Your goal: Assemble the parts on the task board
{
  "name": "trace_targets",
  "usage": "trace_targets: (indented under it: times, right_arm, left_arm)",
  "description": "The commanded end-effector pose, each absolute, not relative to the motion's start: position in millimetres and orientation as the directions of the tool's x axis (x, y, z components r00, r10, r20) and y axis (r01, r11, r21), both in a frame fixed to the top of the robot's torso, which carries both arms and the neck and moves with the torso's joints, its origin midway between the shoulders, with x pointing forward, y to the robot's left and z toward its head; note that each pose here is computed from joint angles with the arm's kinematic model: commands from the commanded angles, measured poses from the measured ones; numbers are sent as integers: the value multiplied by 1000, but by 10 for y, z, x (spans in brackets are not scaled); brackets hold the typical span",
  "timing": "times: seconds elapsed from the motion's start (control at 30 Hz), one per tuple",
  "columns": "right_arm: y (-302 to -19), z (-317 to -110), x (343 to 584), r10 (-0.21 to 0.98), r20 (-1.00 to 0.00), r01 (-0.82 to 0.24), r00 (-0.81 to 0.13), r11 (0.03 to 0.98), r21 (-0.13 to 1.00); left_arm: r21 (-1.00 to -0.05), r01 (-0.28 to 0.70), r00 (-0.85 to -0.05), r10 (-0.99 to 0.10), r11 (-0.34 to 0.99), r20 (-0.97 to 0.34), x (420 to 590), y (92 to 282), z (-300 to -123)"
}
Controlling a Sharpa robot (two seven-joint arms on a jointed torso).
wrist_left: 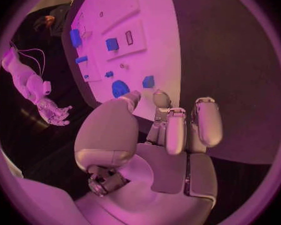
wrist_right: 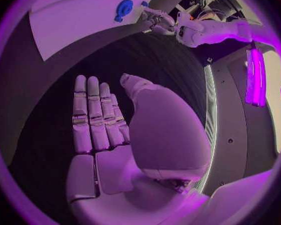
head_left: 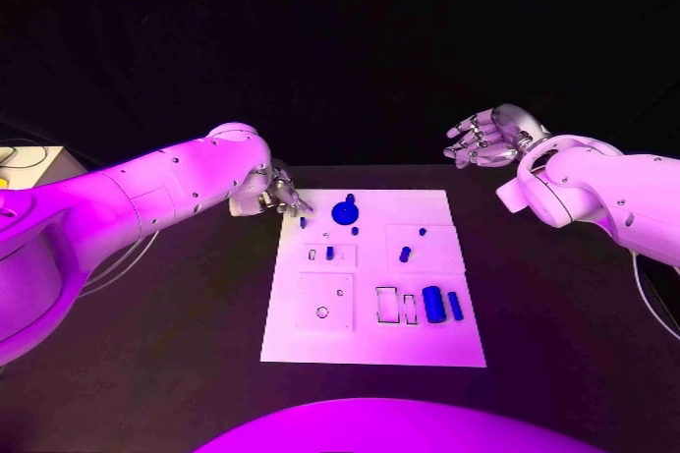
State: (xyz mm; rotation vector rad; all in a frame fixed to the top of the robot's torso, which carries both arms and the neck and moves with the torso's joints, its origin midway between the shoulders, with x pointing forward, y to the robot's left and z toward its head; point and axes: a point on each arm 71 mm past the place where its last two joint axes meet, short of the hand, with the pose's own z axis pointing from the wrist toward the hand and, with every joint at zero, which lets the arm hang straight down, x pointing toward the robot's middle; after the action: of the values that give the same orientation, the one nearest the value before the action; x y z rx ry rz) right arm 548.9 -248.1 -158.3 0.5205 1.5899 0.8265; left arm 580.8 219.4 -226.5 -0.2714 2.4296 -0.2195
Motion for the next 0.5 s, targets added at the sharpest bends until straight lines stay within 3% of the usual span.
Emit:
trace_targets:
  times: [0.03, 0.5]
  right_arm:
    - [-2475, -1569, 5493, 750, -634, -128, -186, 622, 773]
    - [-2465, -1583, 5498, 750, -630, -113, -200, 621, 775]
  left_arm:
    - [-236, -117, -768, -239, 965, -594, 5795, 2160, -2281]
    - [-262, -122, -786, -254, 957, -564, 5775, 2151, -2320]
